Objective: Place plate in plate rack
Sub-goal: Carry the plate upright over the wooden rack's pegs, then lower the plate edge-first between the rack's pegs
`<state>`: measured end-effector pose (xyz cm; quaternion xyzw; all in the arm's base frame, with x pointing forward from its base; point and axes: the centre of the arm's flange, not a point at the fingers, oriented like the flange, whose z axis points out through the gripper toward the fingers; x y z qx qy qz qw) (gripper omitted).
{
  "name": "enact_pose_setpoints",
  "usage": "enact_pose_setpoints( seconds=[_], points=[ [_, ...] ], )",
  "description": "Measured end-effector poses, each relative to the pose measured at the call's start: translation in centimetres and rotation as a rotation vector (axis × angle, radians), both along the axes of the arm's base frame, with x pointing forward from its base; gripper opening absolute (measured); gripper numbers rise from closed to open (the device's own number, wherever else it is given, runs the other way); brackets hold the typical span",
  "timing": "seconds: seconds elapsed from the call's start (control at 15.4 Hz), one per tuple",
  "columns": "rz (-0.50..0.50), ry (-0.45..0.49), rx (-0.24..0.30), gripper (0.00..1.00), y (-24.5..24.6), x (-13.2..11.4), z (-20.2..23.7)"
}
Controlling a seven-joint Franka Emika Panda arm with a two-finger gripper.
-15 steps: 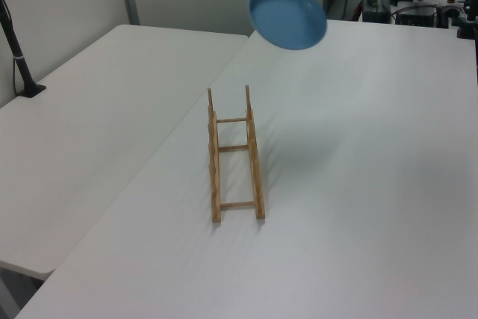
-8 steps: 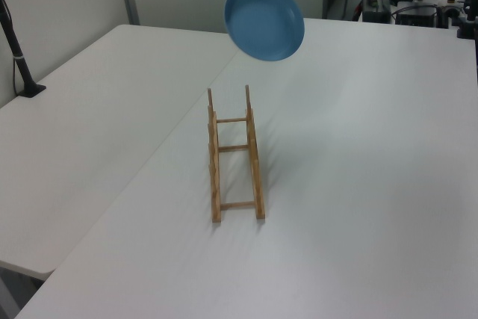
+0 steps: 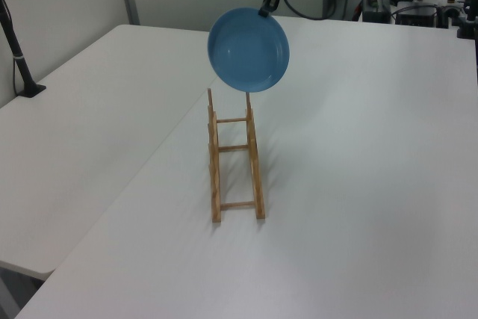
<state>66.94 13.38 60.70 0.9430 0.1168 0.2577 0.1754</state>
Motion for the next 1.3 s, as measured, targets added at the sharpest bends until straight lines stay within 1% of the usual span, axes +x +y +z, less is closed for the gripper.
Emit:
enact_pose_setpoints(
  seconds=[0.19,0.39,0.78,0.91,1.04,1.3],
  points=[
    [0.019,-0.019,-0.035,0.05,3.0,-0.5,-0.2],
    [0.034,-0.049,-0.092,0.05,5.9,-1.1,-0.6],
    [0.070,-0.061,-0.161,0.05,7.6,-1.5,-0.8],
    [0.078,-0.051,-0.187,0.05,8.2,-1.7,-1.1],
    [0.079,-0.030,-0.227,0.05,8.8,-2.0,-1.6],
    [0.097,0.002,-0.305,0.05,11.6,-3.5,-2.1]
  ],
)
